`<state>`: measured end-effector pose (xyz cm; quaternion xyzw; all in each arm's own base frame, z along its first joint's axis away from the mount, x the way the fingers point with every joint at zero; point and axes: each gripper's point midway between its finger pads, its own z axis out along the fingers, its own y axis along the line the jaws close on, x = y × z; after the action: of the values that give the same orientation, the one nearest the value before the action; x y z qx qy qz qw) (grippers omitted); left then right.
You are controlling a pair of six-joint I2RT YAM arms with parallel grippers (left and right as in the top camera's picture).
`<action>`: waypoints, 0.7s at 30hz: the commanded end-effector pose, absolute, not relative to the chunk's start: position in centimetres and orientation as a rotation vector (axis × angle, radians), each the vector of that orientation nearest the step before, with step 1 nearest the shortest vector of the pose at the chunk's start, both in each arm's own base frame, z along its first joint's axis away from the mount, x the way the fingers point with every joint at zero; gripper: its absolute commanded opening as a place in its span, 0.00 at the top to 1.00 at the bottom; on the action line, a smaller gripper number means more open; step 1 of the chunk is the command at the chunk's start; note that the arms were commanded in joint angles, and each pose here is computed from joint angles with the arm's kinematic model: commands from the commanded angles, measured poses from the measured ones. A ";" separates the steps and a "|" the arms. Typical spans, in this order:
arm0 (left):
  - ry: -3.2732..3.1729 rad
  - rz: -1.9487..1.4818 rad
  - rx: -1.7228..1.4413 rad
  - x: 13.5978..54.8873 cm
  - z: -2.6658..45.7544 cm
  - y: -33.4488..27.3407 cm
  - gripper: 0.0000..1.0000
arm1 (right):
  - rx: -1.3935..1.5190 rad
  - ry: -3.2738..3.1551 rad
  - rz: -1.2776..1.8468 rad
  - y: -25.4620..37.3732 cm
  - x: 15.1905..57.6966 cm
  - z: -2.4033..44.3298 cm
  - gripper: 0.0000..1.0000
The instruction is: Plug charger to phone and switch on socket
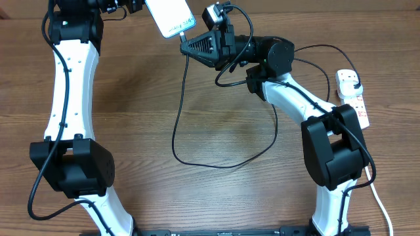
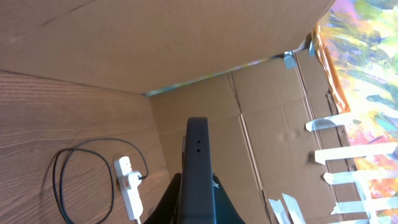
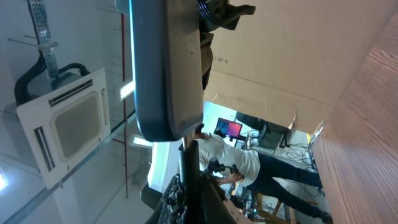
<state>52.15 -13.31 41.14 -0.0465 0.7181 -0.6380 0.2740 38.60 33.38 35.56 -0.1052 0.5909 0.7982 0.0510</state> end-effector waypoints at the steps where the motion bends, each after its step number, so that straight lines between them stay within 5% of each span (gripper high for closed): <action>1: 1.939 -1.790 0.024 49.4 43.1 -15.3 0.96 | -0.148 1.820 2.536 33.3 39.3 36.5 0.96; 21: 1.945 -1.826 0.161 47.9 43.2 -15.8 0.96 | -0.184 1.861 2.515 33.4 39.0 36.0 0.96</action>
<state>50.98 -13.85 41.29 -0.0030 0.7171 -0.6445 0.2653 38.08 33.59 35.08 -0.1163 0.5997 0.7908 0.0396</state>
